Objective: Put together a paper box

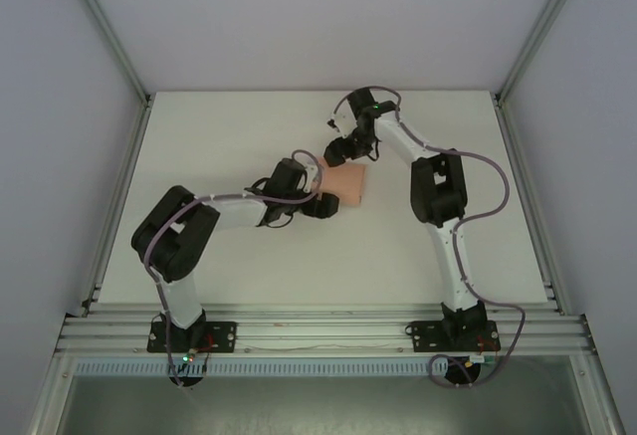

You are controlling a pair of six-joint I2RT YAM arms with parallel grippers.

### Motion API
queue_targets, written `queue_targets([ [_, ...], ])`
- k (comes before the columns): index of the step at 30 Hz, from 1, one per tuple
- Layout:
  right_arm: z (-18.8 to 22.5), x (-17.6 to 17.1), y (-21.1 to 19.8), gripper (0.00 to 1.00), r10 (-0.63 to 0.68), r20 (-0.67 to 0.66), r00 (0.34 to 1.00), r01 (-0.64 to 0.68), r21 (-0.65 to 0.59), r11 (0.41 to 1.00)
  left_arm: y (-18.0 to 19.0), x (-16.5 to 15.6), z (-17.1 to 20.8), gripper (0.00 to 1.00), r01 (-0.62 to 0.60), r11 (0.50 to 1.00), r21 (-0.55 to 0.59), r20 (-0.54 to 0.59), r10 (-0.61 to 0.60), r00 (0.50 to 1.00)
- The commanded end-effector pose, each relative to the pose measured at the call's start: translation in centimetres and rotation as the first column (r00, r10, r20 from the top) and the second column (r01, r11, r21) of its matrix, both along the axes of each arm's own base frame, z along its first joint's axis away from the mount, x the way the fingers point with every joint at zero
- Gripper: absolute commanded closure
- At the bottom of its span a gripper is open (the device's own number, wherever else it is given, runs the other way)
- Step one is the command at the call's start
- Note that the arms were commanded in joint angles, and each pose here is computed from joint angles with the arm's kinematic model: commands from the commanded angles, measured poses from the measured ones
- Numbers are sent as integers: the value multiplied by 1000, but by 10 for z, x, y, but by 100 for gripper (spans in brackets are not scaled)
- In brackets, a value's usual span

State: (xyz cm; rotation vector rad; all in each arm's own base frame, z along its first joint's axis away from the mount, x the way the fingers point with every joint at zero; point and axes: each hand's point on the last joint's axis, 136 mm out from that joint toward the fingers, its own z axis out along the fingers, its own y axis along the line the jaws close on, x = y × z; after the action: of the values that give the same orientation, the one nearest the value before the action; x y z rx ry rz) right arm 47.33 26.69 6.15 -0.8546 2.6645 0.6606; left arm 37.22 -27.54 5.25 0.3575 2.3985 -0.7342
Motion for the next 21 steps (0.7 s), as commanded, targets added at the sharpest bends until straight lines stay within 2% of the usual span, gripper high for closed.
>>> queue_targets([
  [1,-20,-43,7,36,70,-174,982,-64,39,997,-6,17,6,10,2,1000,-5,33,-2,999],
  [4,-28,-60,16,39,118,-221,968,-106,70,992,-10,24,7,10,-4,1000,-10,29,5,1000],
  [9,-34,-96,32,47,256,-305,917,-220,146,964,-20,29,16,10,-11,995,-100,50,16,999],
  [15,-42,-120,48,49,335,-339,879,-283,194,939,-25,27,27,10,-23,979,-205,118,48,992],
  [18,-46,-136,56,49,403,-353,844,-339,230,912,-28,20,30,10,-10,976,-218,157,45,987],
  [21,-47,-143,59,50,443,-355,823,-365,268,892,-25,13,24,9,-17,983,-185,183,51,982],
])
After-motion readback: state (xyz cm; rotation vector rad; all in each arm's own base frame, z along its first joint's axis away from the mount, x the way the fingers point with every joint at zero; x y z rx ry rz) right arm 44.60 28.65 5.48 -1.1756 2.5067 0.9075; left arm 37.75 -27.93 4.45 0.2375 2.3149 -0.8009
